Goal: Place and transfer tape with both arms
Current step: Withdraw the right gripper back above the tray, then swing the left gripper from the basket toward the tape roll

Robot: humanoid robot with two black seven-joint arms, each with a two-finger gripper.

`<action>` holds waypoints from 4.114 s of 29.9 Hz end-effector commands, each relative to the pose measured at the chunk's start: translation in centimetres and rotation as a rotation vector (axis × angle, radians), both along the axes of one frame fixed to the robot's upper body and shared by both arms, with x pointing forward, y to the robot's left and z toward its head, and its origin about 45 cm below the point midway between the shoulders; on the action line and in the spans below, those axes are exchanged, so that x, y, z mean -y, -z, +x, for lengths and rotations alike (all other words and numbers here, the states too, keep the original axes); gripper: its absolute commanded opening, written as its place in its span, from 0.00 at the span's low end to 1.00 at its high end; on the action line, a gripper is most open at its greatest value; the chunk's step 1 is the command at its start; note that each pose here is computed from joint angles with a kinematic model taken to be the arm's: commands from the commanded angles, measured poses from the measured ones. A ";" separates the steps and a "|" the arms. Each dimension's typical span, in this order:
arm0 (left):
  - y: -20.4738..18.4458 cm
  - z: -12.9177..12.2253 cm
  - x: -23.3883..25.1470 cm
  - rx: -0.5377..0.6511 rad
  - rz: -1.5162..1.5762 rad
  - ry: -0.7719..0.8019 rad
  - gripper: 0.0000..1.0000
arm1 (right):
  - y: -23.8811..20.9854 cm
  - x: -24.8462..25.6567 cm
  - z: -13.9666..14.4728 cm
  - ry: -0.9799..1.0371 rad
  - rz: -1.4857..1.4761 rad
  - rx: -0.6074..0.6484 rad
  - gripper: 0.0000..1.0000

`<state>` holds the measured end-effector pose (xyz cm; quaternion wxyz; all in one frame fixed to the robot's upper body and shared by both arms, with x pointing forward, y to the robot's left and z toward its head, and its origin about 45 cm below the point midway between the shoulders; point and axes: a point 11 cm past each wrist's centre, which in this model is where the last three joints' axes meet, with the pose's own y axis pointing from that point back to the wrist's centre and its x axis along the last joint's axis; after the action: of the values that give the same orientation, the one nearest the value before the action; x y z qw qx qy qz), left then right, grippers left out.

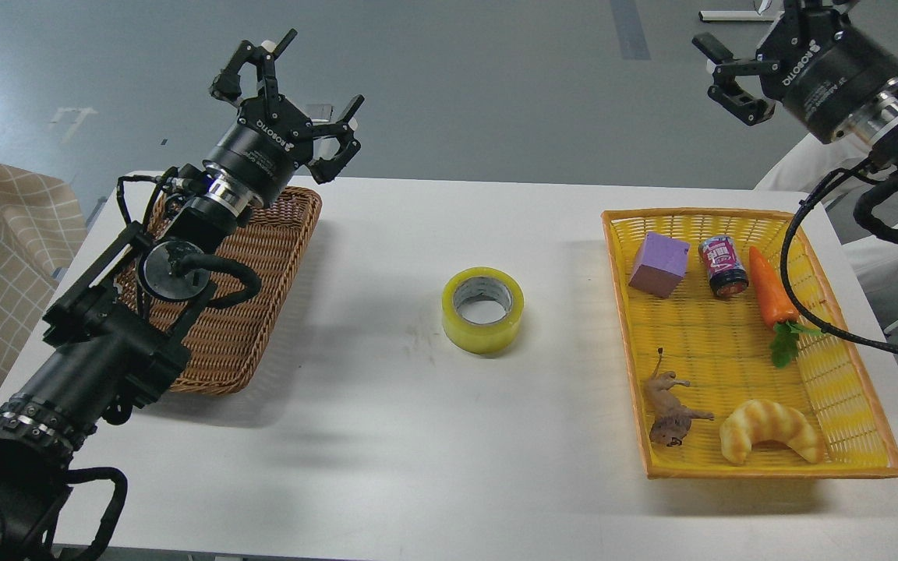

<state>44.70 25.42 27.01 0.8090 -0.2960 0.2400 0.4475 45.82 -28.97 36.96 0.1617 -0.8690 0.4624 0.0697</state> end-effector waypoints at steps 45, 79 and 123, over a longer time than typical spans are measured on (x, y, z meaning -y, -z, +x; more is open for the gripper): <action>-1.9 -1.5 1.9 0.310 0.529 0.041 0.98 | 9.9 -1.6 -1.8 0.032 0.384 -0.212 1.00; 2.1 -5.8 9.2 0.604 1.265 0.177 0.98 | 11.0 2.8 -3.6 0.116 0.349 -0.212 1.00; 5.3 -5.8 13.0 0.914 1.798 0.350 0.98 | 15.7 6.6 -6.4 0.249 0.399 -0.281 1.00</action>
<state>38.50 12.94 22.15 0.8050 0.3012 -0.4775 0.1824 39.52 -35.58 21.46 0.2721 -0.7394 0.5599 0.2566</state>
